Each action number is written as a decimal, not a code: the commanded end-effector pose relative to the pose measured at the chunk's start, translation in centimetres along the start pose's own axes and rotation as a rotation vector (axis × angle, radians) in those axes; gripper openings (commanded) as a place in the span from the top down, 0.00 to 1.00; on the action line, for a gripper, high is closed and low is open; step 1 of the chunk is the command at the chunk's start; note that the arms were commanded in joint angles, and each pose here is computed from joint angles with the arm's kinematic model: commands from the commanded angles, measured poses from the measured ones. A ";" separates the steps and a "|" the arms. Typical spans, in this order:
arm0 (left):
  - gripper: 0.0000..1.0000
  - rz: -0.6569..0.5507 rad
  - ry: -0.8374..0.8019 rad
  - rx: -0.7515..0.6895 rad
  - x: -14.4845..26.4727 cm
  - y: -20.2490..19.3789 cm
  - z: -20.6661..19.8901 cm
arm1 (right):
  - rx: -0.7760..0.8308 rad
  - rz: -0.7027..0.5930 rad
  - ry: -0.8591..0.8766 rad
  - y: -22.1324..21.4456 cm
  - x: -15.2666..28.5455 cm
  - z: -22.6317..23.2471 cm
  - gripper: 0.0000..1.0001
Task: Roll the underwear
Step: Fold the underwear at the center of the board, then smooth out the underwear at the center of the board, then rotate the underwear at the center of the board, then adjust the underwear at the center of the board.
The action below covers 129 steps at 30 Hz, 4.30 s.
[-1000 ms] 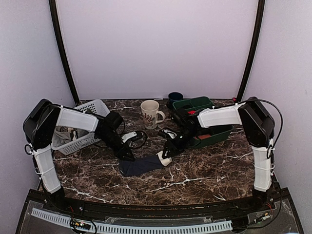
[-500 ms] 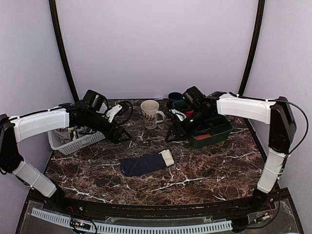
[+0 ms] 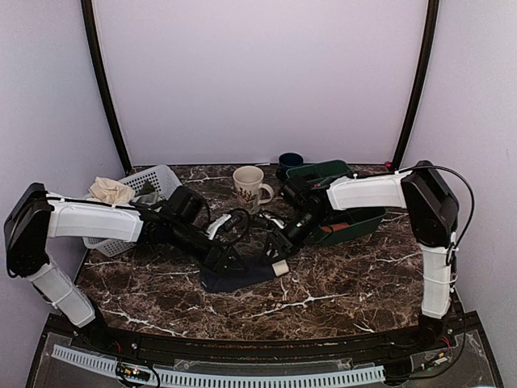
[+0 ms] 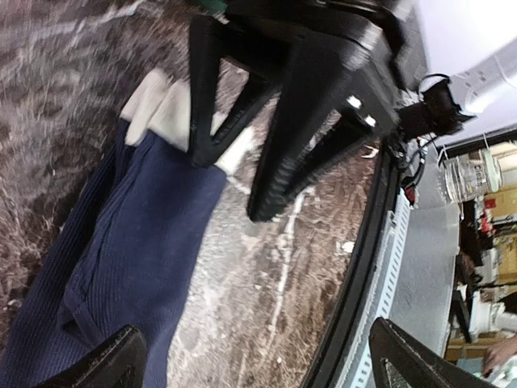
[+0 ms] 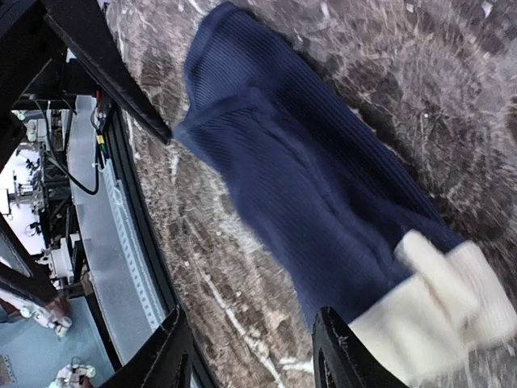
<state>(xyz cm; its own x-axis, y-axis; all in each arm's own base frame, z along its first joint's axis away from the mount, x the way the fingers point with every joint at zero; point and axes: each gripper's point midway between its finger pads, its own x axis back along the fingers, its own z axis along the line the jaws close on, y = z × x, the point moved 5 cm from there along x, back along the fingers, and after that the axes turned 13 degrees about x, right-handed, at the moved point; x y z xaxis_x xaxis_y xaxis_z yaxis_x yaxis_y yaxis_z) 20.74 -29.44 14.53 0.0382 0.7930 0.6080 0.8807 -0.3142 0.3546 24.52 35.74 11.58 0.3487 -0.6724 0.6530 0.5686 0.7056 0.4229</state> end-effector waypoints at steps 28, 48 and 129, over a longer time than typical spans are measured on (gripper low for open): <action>0.01 0.125 0.382 0.087 2.4 -3.3 3.7 | 0.015 -0.010 -0.278 3.3 3.4 -3.5 0.62; 0.01 0.075 0.331 0.192 -1.2 -3.7 6.2 | -0.014 0.204 -0.266 -4.3 -1.5 -4.1 0.76; 0.55 0.128 0.731 0.284 -6.2 -5.7 -2.6 | -0.196 -0.075 0.075 -8.6 -8.1 3.2 0.79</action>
<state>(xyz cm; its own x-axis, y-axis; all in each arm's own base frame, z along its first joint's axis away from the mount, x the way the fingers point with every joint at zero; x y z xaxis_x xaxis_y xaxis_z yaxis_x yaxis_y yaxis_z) 14.17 -34.93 10.64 -0.0683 0.2962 0.9527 0.9757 -0.1793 0.1257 14.92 35.74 5.32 0.3550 -0.7446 0.5653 0.7216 0.6026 0.3407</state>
